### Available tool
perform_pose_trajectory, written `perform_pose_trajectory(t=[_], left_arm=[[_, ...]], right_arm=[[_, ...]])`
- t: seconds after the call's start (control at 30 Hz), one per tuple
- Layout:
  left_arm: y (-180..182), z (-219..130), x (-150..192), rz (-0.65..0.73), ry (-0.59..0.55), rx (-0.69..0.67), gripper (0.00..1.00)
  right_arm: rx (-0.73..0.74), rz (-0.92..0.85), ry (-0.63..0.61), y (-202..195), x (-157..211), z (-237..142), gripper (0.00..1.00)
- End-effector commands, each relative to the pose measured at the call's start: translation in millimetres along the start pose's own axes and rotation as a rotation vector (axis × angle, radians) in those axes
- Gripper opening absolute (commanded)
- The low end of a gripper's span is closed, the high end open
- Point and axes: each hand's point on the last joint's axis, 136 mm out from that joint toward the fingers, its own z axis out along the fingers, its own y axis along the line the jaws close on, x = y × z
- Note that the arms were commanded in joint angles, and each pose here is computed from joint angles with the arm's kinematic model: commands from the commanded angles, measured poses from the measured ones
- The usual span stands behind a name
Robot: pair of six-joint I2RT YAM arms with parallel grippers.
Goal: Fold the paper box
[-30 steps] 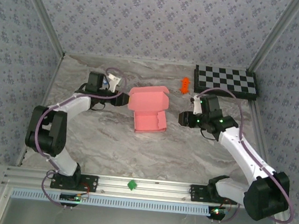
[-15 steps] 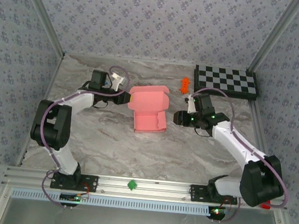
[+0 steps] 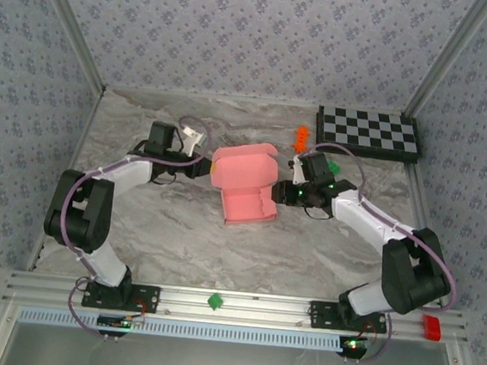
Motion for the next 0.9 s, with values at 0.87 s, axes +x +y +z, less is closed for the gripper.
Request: perform_pose_trajectory(t=[0.87], left_arm=[[-13.7,-37.5,7.1,-0.058,-0.148,-0.227,0.00]], right_arm=[[-0.014,-0.101,0.011,13.5,-11.3,50.3,0.51]])
